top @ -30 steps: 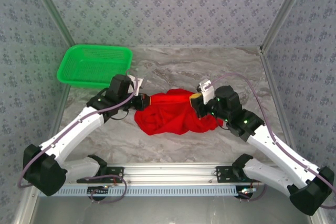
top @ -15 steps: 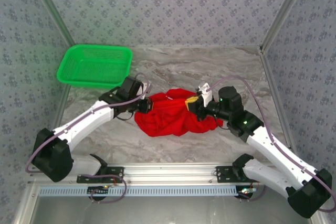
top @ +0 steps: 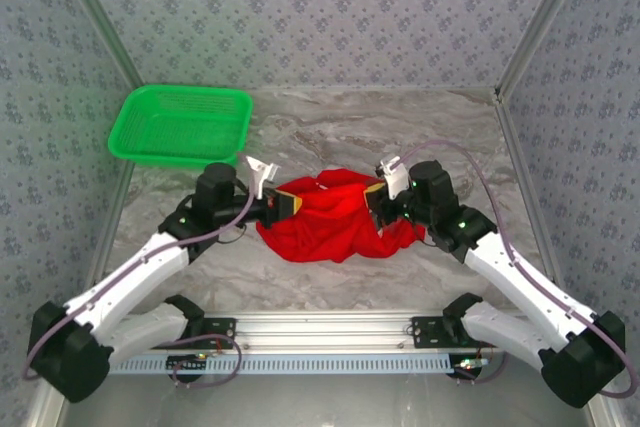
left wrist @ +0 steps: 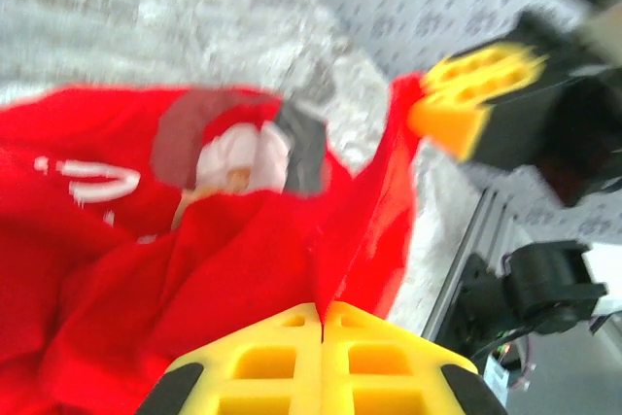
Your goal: Fold the inside-out t-shirt
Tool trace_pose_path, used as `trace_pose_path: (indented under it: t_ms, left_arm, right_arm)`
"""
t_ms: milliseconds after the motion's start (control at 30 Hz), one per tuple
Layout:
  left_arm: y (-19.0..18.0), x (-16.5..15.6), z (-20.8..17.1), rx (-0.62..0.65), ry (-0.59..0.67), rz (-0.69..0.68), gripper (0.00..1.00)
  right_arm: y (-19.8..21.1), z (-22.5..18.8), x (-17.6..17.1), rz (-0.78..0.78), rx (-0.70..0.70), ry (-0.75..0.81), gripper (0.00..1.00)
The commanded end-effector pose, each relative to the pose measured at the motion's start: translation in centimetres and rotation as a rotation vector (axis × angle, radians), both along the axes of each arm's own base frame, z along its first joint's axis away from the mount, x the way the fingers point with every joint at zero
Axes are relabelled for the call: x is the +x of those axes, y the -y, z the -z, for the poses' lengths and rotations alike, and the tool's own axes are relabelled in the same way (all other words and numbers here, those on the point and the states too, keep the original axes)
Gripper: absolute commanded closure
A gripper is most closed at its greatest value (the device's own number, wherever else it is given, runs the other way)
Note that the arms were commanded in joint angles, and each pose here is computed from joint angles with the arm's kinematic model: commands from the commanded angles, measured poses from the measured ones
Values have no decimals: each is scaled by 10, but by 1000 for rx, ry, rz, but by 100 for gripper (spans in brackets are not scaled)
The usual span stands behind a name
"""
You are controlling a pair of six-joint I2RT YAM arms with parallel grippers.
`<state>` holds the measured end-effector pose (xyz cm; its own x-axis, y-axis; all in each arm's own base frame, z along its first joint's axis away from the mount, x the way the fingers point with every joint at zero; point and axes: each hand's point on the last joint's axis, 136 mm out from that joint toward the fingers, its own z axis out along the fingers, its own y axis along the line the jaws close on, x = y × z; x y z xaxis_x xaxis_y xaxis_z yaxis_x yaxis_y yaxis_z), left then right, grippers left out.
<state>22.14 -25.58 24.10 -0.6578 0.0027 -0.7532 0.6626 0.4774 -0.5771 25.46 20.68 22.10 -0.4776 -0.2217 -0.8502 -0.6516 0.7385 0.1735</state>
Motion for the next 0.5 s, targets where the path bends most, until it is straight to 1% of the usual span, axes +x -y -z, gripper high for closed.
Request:
trace_pose_path:
  t_ms: [0, 33, 133, 167, 233, 300, 367, 467]
  left_arm:
    - [-17, 12, -18, -35, 80, -101, 100]
    - [-26, 18, -10, 2, 67, -159, 100]
    - [-62, 40, 24, 206, 3, -364, 100]
    - [-69, 44, 33, 260, -15, -394, 100]
    - [-74, 47, 45, 321, -52, -419, 100]
    - [-69, 47, 54, 343, -74, -394, 100]
    - [-52, 42, 57, 344, -73, -300, 100]
    - [-20, 29, 55, 327, -41, -147, 100]
  right_arm:
    - [6, -10, 1, 14, 26, 0, 100]
    - [6, -13, 1, 9, 51, 1, 100]
    - [10, -27, 0, -4, 157, 10, 100]
    - [11, -33, -1, -15, 195, 17, 100]
    - [14, -40, -2, -25, 263, 23, 100]
    - [12, -49, -3, -50, 334, 39, 100]
    - [8, -55, -5, -81, 396, 46, 100]
    - [2, -62, -6, -126, 428, 65, 100]
